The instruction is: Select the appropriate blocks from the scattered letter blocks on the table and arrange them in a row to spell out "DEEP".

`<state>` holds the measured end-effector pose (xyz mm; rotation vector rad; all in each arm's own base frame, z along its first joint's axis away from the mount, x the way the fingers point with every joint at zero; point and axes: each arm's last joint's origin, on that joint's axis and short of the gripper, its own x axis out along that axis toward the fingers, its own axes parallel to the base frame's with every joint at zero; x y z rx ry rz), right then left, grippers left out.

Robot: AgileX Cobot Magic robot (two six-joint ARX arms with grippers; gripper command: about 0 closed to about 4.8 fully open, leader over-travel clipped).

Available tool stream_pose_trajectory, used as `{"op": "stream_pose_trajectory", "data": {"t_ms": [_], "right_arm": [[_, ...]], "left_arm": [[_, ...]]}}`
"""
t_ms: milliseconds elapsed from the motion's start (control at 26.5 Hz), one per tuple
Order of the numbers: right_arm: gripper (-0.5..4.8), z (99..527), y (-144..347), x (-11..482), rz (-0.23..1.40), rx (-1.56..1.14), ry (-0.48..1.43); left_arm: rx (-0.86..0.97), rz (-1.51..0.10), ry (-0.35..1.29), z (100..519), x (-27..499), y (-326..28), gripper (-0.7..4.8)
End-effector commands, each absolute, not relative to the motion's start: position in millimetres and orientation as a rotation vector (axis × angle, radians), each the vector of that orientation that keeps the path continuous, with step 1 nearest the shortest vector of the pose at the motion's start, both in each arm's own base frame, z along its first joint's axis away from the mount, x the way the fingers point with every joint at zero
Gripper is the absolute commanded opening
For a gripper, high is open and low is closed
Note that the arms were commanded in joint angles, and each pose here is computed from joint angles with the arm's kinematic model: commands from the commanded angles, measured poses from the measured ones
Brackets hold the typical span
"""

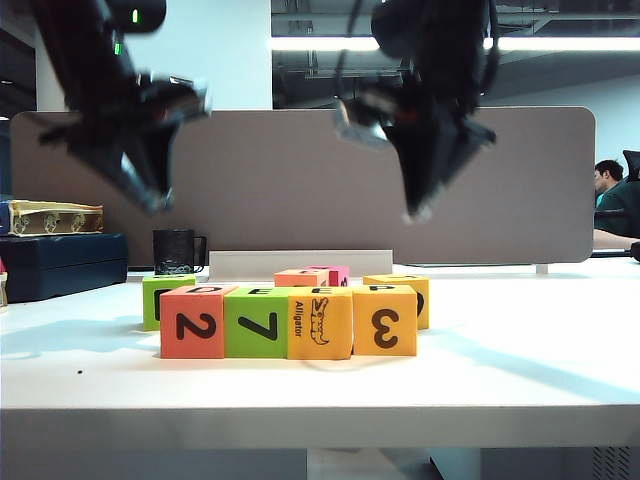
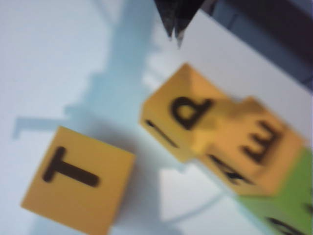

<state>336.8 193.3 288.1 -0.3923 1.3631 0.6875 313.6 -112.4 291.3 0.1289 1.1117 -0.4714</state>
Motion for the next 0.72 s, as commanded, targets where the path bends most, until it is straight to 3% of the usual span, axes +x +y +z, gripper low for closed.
{"op": "stream_pose_trajectory", "data": {"t_ms": [38, 453, 718], "right_arm": [[-0.01, 311.7, 198.8, 330.3, 0.75, -0.36, 1.337], [-0.01, 388.4, 198.5, 296.7, 0.792, -0.266, 1.119], [0.0, 398.5, 194.5, 289.0, 0.821, -0.245, 1.092]], "left_arm": [[0.163, -0.518, 1.084, 313.9, 303.9, -116.0, 0.79], [0.191, -0.58, 0.96, 377.7, 248.4, -109.2, 0.79], [0.214, -0.603, 0.994, 379.2, 237.3, -109.3, 0.8]]}}
